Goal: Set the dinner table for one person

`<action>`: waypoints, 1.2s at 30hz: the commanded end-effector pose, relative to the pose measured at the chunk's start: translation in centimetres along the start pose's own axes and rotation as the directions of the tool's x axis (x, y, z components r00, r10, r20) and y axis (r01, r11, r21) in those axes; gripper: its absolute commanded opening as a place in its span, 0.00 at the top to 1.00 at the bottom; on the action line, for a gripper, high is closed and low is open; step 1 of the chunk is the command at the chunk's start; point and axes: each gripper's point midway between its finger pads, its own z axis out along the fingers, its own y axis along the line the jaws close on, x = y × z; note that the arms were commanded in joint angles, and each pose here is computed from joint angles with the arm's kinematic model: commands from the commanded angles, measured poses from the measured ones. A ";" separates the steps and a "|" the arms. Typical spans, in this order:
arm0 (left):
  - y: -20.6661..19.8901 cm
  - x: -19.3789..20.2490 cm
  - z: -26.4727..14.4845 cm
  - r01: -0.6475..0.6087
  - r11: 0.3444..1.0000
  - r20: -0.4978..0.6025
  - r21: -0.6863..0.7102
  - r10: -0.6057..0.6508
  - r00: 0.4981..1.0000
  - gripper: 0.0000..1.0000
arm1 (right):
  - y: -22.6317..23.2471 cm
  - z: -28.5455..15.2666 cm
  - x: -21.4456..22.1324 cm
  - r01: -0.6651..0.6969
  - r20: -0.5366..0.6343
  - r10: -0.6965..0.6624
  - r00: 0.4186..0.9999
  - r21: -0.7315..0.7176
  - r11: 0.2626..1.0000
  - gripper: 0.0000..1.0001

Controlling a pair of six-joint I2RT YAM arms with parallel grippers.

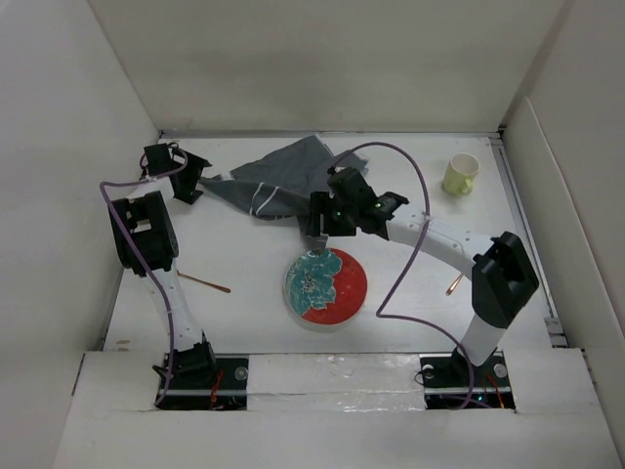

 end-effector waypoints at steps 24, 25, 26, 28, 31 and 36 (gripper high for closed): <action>-2.8 -1.4 1.0 0.039 0.994 0.008 0.100 -0.040 0.999 1.00 | -3.1 5.3 -1.3 0.173 -0.020 -0.175 0.984 0.296 0.939 1.00; -4.1 -1.8 0.1 0.027 0.990 0.020 0.136 -0.030 0.999 1.00 | -2.9 4.4 -2.2 0.168 0.010 -0.180 0.984 0.305 0.938 1.00; -5.3 -1.9 -0.6 0.017 0.985 0.012 0.171 -0.019 1.000 1.00 | -3.1 3.8 -2.6 0.167 0.024 -0.184 0.983 0.322 0.932 1.00; -8.8 -2.9 -3.6 -0.020 0.965 0.049 0.263 0.008 0.999 1.00 | -3.5 1.0 -6.1 0.139 0.118 -0.194 0.974 0.369 0.919 1.00; -15.1 -3.4 -9.5 -0.112 0.913 0.119 0.393 0.070 0.990 1.00 | -4.2 -3.7 -10.8 0.109 0.235 -0.230 0.945 0.436 0.893 1.00; -23.0 -3.8 -21.0 -0.232 0.792 0.247 0.565 0.105 0.963 1.00 | -3.9 -15.9 -18.7 0.009 0.493 -0.249 0.834 0.438 0.899 1.00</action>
